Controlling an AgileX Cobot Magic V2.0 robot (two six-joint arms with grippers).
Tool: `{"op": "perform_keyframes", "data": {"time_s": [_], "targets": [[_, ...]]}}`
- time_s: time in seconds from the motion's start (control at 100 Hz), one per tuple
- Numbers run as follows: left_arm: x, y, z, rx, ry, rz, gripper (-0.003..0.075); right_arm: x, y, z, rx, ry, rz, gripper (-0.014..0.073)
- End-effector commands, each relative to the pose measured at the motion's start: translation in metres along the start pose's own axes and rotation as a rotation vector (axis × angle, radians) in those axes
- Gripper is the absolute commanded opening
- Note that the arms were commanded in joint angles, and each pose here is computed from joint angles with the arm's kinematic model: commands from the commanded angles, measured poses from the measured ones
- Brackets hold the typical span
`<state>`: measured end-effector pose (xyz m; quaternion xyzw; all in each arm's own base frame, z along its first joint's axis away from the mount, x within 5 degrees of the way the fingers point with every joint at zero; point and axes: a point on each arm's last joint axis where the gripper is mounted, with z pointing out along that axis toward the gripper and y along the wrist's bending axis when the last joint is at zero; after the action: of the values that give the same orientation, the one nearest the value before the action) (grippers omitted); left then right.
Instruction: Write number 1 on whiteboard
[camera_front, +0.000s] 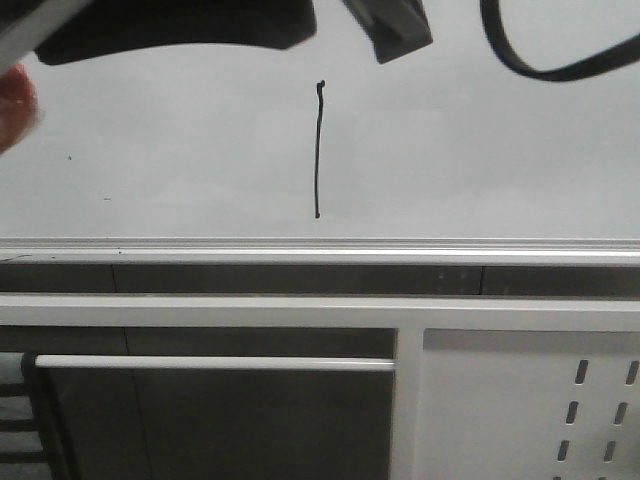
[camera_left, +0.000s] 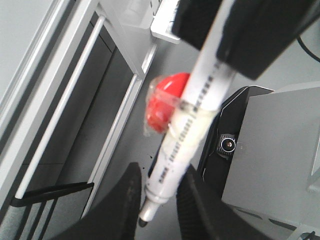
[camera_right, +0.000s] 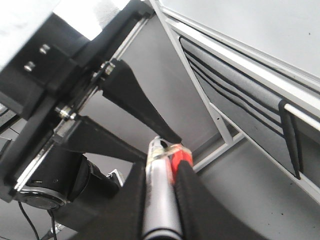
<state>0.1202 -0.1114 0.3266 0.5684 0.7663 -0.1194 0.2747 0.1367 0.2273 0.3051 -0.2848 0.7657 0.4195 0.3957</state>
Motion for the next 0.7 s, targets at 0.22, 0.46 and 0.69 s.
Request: {"op": "perform_keyframes", "data": {"time_s": [0.22,0.46,0.69], "targets": [[-0.0202,0.0058,-0.0173,-0.069,-0.147,-0.012,0.0199,-0.0081,0.0117,-0.0058,-0.083,-0.014,-0.019,-0.0078],[-0.0203,0.0058,-0.0173,-0.069,-0.148,-0.012,0.0122,-0.008,0.012,-0.0059,-0.086,-0.012,-0.019,-0.0078],[-0.0203,0.0058,-0.0173,-0.069,-0.148,-0.012,0.0037,-0.0079,0.0123,-0.0059,-0.089,-0.011,-0.019,-0.0078]]}}
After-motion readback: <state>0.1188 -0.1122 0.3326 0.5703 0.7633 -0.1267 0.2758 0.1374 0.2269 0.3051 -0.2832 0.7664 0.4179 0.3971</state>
